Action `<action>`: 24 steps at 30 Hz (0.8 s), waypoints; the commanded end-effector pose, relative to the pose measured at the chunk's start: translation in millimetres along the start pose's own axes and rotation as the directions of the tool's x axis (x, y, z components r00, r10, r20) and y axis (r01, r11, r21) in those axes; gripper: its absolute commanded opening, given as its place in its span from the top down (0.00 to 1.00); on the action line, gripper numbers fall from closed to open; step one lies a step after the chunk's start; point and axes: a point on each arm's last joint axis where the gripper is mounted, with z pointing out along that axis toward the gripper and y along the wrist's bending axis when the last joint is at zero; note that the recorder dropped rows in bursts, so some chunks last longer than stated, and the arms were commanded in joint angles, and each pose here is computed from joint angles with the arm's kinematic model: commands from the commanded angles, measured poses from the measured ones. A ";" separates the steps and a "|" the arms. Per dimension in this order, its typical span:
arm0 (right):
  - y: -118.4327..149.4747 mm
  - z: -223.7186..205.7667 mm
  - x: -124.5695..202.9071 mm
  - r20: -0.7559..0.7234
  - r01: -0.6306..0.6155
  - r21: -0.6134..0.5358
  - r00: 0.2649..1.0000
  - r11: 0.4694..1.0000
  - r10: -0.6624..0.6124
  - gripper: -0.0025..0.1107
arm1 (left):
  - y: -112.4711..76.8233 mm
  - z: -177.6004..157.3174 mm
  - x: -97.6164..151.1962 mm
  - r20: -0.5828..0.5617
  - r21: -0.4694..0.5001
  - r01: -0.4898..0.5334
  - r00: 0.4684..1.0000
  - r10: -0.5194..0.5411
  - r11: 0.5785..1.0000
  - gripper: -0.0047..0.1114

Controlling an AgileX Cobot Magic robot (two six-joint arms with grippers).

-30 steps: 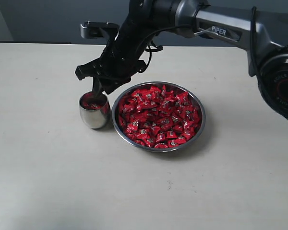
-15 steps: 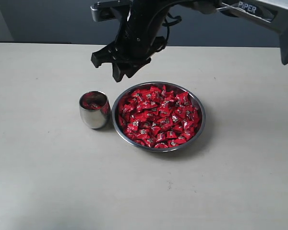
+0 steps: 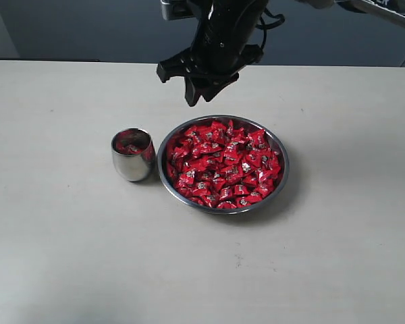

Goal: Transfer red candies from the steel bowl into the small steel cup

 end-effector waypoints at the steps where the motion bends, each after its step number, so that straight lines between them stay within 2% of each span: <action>1: -2.2 -4.7 8.5 0.016 -0.008 0.010 1.000 1.000 0.008 0.69 | 0.3 -1.0 -3.1 0.015 -0.003 0.000 1.000 0.000 1.000 0.96; 13: 1.2 -36.2 33.6 0.124 0.003 0.036 0.992 0.999 -0.007 0.69 | 0.3 -1.0 -3.1 0.015 -0.003 0.000 1.000 0.000 1.000 0.96; 19: -3.3 -12.4 43.7 0.156 0.015 0.046 0.987 0.999 -0.022 0.69 | 0.3 -1.0 -3.1 0.015 -0.003 0.000 1.000 0.000 1.000 0.96; 24: -6.6 6.7 46.1 0.103 0.007 0.042 0.995 0.999 -0.011 0.69 | 0.3 -1.0 -3.1 0.015 -0.003 0.000 1.000 0.000 1.000 0.96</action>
